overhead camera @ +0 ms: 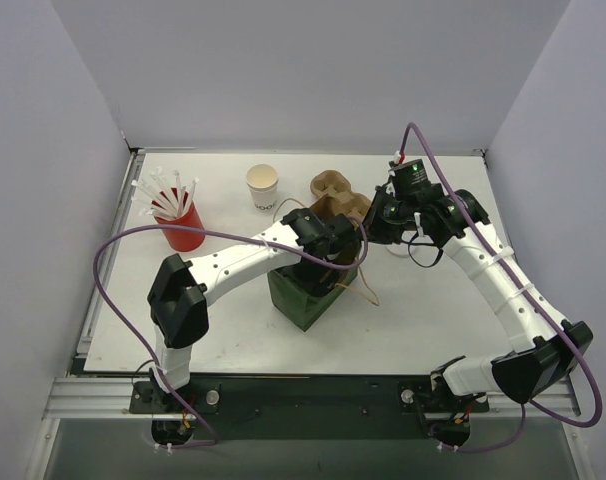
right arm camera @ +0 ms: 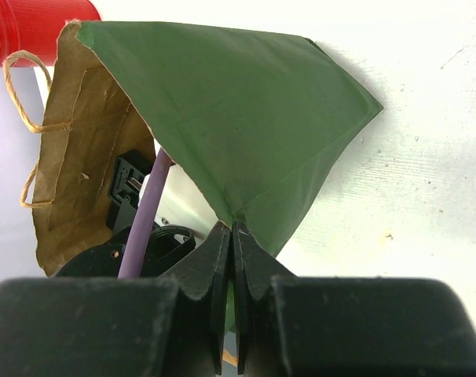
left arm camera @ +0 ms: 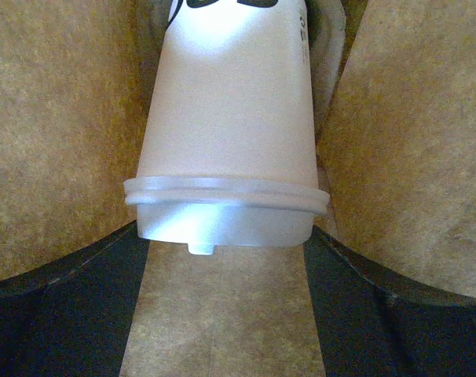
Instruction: Pack the takeout coffee
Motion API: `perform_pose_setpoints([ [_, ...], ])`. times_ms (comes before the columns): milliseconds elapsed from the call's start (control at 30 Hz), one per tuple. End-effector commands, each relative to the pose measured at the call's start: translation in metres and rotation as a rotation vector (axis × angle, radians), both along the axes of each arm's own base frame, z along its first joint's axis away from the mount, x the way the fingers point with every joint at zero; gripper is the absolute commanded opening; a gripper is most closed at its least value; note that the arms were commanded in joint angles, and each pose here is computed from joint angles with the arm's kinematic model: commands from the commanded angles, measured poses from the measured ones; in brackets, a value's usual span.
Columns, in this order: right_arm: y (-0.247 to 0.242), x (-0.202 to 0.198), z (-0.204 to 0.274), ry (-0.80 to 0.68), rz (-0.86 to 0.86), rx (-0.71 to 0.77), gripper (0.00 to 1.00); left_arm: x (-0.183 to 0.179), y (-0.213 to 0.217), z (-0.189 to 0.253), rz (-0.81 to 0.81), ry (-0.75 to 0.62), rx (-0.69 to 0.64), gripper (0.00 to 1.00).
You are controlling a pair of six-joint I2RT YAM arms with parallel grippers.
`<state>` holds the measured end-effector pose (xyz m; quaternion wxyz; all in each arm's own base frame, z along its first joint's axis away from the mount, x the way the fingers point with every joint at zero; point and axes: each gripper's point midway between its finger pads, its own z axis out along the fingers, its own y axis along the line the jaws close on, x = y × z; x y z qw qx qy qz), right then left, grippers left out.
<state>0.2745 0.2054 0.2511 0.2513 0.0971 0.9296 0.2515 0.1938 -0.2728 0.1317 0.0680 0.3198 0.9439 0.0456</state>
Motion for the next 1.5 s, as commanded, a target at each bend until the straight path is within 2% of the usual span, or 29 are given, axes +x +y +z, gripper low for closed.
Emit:
perform_pose_setpoints([
  [0,0.008,0.003,0.009,-0.03,0.024,0.032,0.0,-0.008,0.021,0.009,-0.006,0.025,0.111,0.36],
  [200,0.008,0.003,0.016,-0.052,0.024,0.031,0.0,-0.003,0.011,0.028,0.017,-0.014,0.047,0.33],
  [533,-0.006,0.0,0.018,-0.105,0.009,-0.039,0.0,0.006,-0.005,0.089,0.079,-0.137,-0.11,0.32],
  [867,-0.017,-0.001,0.024,-0.146,0.004,-0.107,0.0,0.002,-0.004,0.119,0.121,-0.171,-0.214,0.32],
  [1467,-0.032,0.004,0.027,-0.163,-0.032,-0.159,0.0,0.0,0.004,0.2,0.188,-0.292,-0.476,0.31],
])
